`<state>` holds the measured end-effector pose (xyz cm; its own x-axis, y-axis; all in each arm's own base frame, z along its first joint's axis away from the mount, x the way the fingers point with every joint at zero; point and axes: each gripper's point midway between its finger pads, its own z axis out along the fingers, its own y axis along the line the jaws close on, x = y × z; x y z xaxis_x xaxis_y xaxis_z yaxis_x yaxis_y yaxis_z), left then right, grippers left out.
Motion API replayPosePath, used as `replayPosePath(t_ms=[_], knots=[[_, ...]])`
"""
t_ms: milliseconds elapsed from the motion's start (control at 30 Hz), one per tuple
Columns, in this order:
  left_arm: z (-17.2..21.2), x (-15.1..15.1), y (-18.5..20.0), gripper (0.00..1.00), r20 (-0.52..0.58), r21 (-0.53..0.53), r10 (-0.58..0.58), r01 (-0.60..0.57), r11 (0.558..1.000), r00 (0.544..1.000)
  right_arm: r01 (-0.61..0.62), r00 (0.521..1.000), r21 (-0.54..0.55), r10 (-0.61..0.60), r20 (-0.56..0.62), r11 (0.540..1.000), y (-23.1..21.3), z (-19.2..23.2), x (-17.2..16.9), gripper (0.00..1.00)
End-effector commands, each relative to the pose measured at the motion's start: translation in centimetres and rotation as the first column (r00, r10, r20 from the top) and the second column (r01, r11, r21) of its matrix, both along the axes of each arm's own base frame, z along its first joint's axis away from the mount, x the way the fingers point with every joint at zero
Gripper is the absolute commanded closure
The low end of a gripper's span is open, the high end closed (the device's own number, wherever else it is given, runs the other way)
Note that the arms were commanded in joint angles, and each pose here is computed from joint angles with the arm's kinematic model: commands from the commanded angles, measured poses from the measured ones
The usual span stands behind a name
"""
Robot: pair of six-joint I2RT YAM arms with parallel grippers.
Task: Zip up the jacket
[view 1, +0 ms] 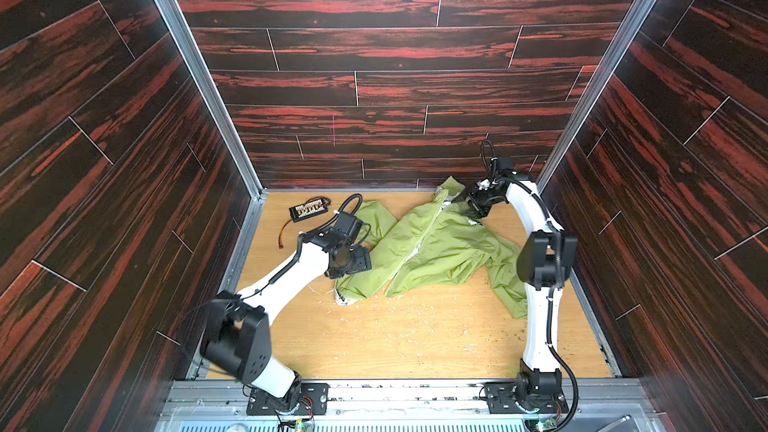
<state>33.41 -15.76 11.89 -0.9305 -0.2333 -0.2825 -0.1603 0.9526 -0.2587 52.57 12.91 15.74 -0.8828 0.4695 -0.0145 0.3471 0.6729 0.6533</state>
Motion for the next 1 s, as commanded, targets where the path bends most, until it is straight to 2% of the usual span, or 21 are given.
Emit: replayPosePath(t_ms=[0,133,267,400,633,967], knots=[[-0.9,0.1,1.9,0.22,-0.061,0.025,0.049,-0.047,0.999,0.997,-0.001,0.987,-0.057,0.010,0.162,0.998,-0.8,5.9,-2.4,0.39],[-2.3,0.7,3.5,0.24,-0.092,0.051,0.112,-0.108,0.993,0.989,-0.038,0.985,0.042,0.030,0.171,0.998,1.5,5.7,-5.0,0.36],[-3.6,1.2,4.6,0.24,-0.125,0.030,0.161,-0.159,0.987,0.979,-0.114,0.988,0.093,0.102,0.119,0.989,5.2,3.1,-6.9,0.36],[-4.9,1.7,4.7,0.27,-0.154,-0.026,0.176,-0.182,0.983,0.972,-0.157,0.984,0.114,0.147,0.096,0.981,7.5,1.2,-6.8,0.36],[-7.0,1.8,4.7,0.33,-0.197,-0.025,0.178,-0.186,0.982,0.964,-0.175,0.984,0.141,0.171,0.042,0.974,9.2,-1.6,-5.2,0.36],[-10.3,1.4,4.3,0.59,-0.276,-0.021,0.161,-0.173,0.985,0.948,-0.173,0.985,0.132,0.174,0.001,0.976,10.1,-4.4,-3.4,0.41]])
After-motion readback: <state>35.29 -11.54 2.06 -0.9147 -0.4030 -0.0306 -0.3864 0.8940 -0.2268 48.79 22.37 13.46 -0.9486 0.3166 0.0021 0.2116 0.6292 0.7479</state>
